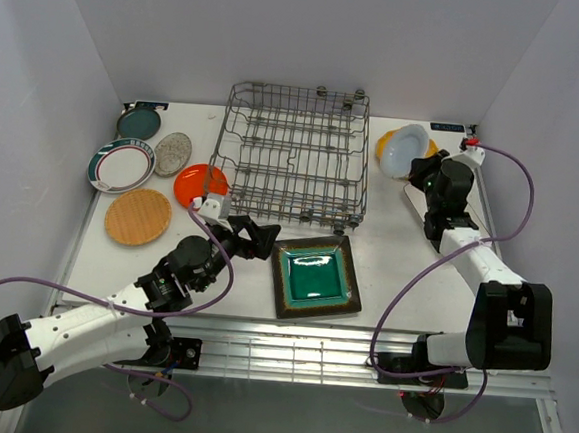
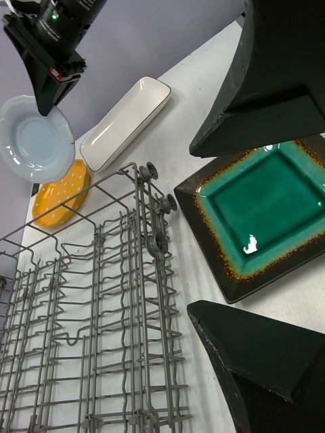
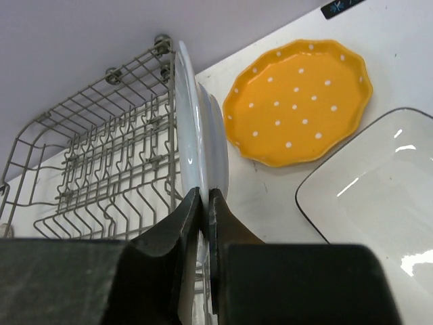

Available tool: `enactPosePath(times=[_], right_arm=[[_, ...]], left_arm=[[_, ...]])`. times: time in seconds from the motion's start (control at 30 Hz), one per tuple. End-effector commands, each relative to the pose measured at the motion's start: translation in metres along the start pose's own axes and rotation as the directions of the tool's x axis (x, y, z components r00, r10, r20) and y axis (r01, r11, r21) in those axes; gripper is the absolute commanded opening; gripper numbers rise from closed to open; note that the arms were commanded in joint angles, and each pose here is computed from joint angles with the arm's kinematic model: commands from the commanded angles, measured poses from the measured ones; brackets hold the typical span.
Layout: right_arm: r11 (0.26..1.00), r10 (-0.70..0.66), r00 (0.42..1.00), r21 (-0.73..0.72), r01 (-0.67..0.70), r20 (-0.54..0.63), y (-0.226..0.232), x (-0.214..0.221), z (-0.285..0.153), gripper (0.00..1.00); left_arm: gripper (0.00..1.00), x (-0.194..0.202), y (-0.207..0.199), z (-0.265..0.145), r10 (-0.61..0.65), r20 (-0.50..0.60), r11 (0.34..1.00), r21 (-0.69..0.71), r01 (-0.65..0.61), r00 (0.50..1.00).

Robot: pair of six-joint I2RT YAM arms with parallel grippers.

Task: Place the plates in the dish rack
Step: Pick up the plate at the center of the board, then insert the plate into the dish rack.

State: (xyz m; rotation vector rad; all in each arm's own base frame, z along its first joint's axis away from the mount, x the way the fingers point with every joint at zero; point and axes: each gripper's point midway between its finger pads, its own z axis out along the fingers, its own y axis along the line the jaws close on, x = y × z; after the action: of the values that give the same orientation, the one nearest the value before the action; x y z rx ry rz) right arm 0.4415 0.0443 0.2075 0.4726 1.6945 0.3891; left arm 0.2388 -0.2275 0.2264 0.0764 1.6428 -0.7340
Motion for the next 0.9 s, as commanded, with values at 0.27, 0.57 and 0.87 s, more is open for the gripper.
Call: enactPosePath(times=[0.27,0.57,0.87], right_arm=[[0.976,-0.175,0.955,-0.085,0.2,0.238,0.104,-0.09,-0.001,0.08],[0.956,-0.265,0.934,-0.063,0.287,0.238,0.136,-0.083,0.025,0.08],[0.907,-0.417,0.882,0.033,0.42,0.221,0.156,-0.054,0.049,0.08]], left_arm=[[0.98,-0.019,-0.009,-0.001,-0.02,0.032,1.0,0.022,0.019,0.999],[0.98,-0.017,-0.013,-0.001,-0.031,0.019,0.999,0.039,0.031,0.999],[0.98,-0.016,-0.013,0.002,-0.031,0.009,0.999,0.03,0.03,0.999]])
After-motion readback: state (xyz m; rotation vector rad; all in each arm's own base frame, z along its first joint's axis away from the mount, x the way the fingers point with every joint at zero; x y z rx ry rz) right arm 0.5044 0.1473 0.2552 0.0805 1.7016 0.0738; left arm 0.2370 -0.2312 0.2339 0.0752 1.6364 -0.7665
